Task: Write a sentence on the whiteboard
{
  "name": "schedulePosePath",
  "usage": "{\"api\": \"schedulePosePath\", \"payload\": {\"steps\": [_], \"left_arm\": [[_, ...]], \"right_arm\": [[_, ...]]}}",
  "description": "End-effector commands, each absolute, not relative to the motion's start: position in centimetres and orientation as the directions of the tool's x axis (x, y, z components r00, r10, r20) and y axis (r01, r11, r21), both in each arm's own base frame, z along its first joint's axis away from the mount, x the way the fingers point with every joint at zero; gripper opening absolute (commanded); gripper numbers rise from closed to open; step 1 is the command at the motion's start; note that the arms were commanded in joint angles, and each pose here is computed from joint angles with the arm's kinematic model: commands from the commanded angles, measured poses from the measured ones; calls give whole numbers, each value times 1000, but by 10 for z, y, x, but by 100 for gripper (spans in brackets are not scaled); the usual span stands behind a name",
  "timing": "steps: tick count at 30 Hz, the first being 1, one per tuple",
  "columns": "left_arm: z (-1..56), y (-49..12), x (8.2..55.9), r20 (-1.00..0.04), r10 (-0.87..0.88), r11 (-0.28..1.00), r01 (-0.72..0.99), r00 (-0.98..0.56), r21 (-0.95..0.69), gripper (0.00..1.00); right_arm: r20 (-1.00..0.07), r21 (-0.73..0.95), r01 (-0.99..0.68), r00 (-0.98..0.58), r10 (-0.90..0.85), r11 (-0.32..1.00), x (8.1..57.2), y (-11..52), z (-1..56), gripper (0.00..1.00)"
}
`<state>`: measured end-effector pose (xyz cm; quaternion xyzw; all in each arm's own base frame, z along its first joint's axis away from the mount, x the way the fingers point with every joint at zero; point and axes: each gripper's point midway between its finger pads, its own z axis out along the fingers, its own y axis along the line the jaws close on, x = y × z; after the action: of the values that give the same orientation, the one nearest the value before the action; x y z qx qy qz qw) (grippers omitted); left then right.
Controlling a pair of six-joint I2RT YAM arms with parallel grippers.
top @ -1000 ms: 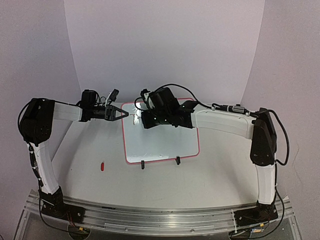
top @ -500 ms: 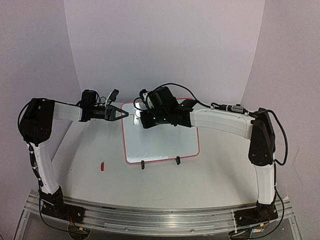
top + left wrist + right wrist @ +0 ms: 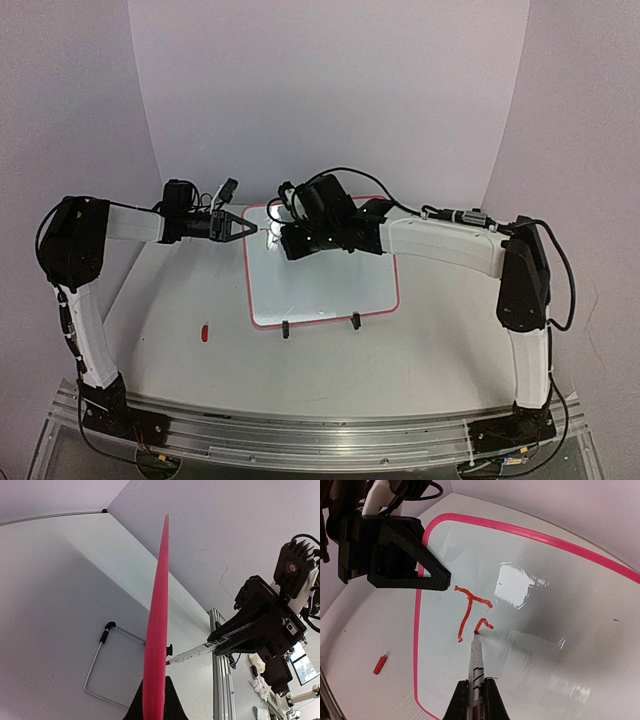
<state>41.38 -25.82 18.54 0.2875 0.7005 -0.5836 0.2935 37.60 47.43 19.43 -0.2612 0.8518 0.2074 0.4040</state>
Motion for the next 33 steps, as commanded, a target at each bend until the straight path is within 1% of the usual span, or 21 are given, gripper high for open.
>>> {"api": "schedulePosePath", "payload": {"steps": [1, 16, 33], "left_arm": [[193, -261, 417, -814, 62, 189, 807, -578, -559, 0], [193, -261, 417, -814, 62, 189, 807, -578, -559, 0], [191, -261, 417, -813, 64, 189, 807, -579, -560, 0]], "right_arm": [[-774, 116, -584, -560, -295, 803, 377, 464, 184, 0], [-747, 104, -567, -587, -313, 817, 373, 456, 174, 0], [-785, 12, -491, -544, -296, 871, 388, 436, 190, 0]]}}
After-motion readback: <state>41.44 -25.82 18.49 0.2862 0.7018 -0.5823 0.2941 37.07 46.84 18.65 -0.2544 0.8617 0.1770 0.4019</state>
